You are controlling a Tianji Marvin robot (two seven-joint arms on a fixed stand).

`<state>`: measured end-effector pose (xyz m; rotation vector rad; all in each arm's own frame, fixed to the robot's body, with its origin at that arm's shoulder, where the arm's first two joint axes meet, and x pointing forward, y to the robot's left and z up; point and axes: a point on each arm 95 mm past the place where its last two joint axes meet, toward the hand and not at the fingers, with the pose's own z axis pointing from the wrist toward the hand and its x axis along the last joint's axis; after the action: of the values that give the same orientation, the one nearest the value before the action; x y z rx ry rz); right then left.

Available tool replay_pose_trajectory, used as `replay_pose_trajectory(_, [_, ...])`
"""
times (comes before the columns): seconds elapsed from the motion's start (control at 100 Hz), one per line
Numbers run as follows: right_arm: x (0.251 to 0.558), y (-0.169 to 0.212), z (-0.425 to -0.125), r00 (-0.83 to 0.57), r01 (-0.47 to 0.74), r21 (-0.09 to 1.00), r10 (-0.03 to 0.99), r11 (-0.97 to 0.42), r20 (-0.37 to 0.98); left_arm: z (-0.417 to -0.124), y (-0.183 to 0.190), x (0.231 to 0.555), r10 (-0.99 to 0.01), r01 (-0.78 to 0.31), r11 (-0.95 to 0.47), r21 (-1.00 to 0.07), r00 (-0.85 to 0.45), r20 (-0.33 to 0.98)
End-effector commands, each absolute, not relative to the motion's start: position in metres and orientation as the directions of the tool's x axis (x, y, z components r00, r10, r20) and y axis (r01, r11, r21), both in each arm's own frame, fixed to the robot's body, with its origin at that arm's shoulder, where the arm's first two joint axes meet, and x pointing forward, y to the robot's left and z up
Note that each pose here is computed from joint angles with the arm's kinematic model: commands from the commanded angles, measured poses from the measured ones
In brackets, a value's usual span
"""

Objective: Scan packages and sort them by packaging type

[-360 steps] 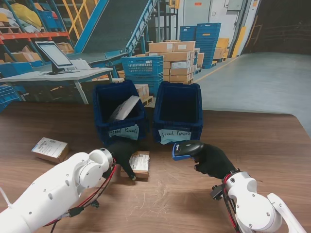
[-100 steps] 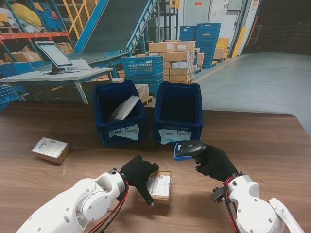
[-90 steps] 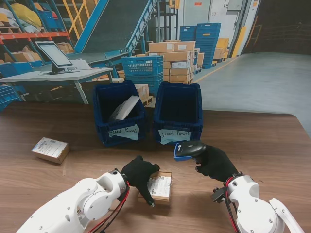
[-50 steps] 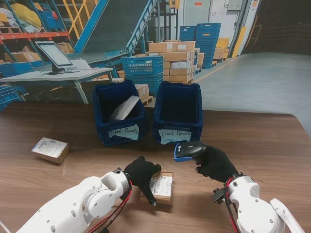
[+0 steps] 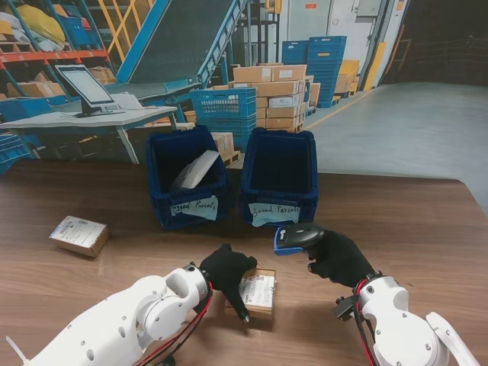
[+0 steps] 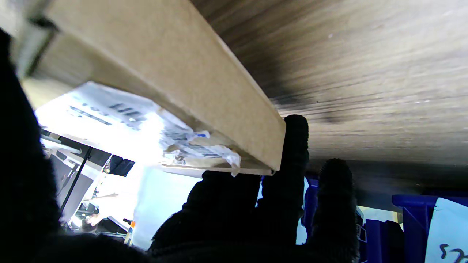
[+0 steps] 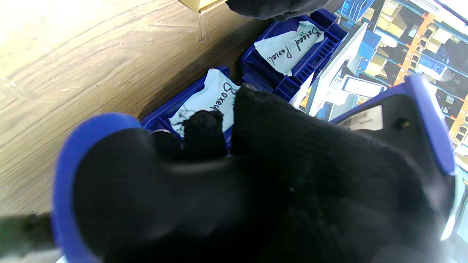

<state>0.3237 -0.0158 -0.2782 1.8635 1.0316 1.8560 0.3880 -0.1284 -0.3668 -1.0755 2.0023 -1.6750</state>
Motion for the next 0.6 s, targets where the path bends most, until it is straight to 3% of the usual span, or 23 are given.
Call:
replay_pose_trajectory(0.0, [0.3209, -0.0129, -0.2771, -0.107, 0.279, 0.667, 0.668, -0.691, 0.737, -0.3651, -0.1340, 0.3865, -0.709, -0.352, 0.039, -0.935, -0.669, 0.222])
replay_pose_trajectory(0.59, [0.3196, -0.0144, -0.2760, -0.102, 0.283, 0.667, 0.670, -0.689, 0.736, -0.3640, -0.1362, 0.3869, -0.714, -0.363, 0.071, -0.929, -0.669, 0.206])
